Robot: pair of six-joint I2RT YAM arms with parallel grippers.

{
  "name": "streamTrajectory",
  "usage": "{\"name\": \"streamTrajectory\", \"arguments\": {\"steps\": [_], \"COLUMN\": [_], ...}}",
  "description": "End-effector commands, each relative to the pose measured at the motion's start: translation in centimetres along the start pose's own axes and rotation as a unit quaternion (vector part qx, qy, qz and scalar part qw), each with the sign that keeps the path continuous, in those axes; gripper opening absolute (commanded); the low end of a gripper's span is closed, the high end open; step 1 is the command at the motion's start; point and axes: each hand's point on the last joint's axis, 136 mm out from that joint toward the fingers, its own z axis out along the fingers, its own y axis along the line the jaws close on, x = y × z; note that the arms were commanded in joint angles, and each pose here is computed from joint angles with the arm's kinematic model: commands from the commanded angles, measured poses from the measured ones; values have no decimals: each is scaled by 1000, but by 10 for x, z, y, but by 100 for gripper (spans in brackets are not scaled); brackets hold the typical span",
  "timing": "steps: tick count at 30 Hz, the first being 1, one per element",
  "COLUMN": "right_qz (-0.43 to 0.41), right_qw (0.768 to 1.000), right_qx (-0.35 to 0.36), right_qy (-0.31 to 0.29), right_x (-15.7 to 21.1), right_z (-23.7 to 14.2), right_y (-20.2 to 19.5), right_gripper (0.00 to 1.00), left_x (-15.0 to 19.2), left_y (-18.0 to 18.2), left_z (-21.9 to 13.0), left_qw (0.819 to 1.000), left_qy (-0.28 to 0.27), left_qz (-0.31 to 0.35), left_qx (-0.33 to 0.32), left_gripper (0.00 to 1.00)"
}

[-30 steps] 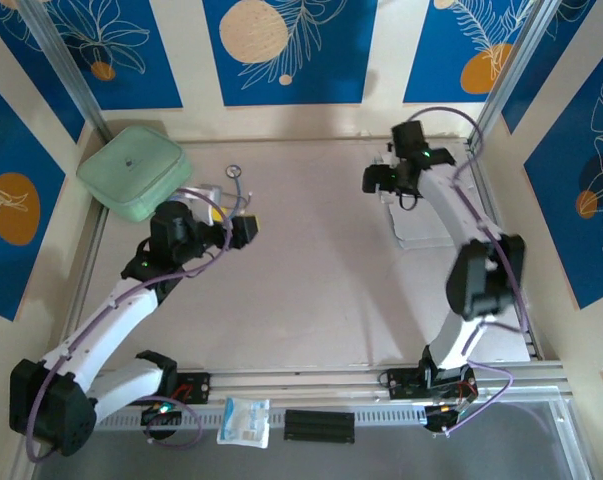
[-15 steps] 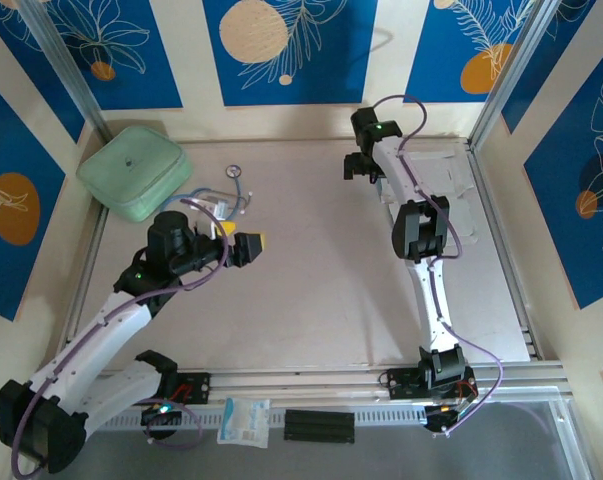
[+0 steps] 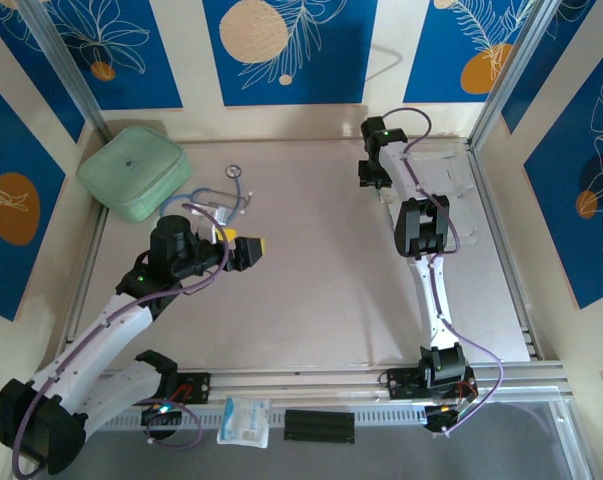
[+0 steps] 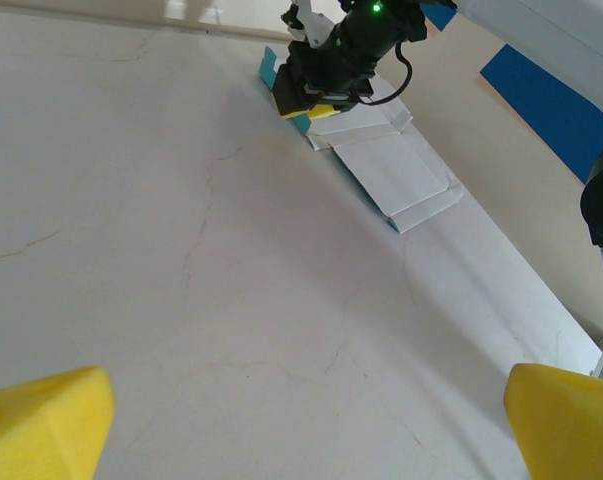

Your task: Fold the paper box

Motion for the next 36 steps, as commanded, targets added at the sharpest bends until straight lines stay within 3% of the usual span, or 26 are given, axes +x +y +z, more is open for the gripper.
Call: {"name": "streamTrajectory", "arguments": {"steps": [1,8,12,17,26,31,36], "right_qz": [-16,-67,-109,-127,-154,-168,-171], "right_qw": [1000,998,994,990,976,958,946], "right_qx": [-18,-5,-9,-37,-146,-228,-268], "right_qy": [-7,-11,-21,-45,-40,-41,-69], "right_x": [-4,-1,8,46,182,217,210], "right_z": [1,-5,-31,-79,-131,-160,-202], "right_y": [11,17,38,79,200,264,249], "right_gripper": [30,0,0,0,0,39,46], "left_x": [-3,-4,0,6,24,31,36], "left_y": [-7,4,32,58,80,91,98], "left_z": [0,-1,-5,-8,11,17,20], "left_qw": [1000,1000,993,979,960,952,943], "left_qy": [-9,-8,0,14,42,49,71], "left_qz": [-2,-15,-56,-93,-175,-191,-206], "left_qx": [17,-20,-103,-179,-214,-234,-252], "left_gripper": [99,99,100,99,100,97,83]}}
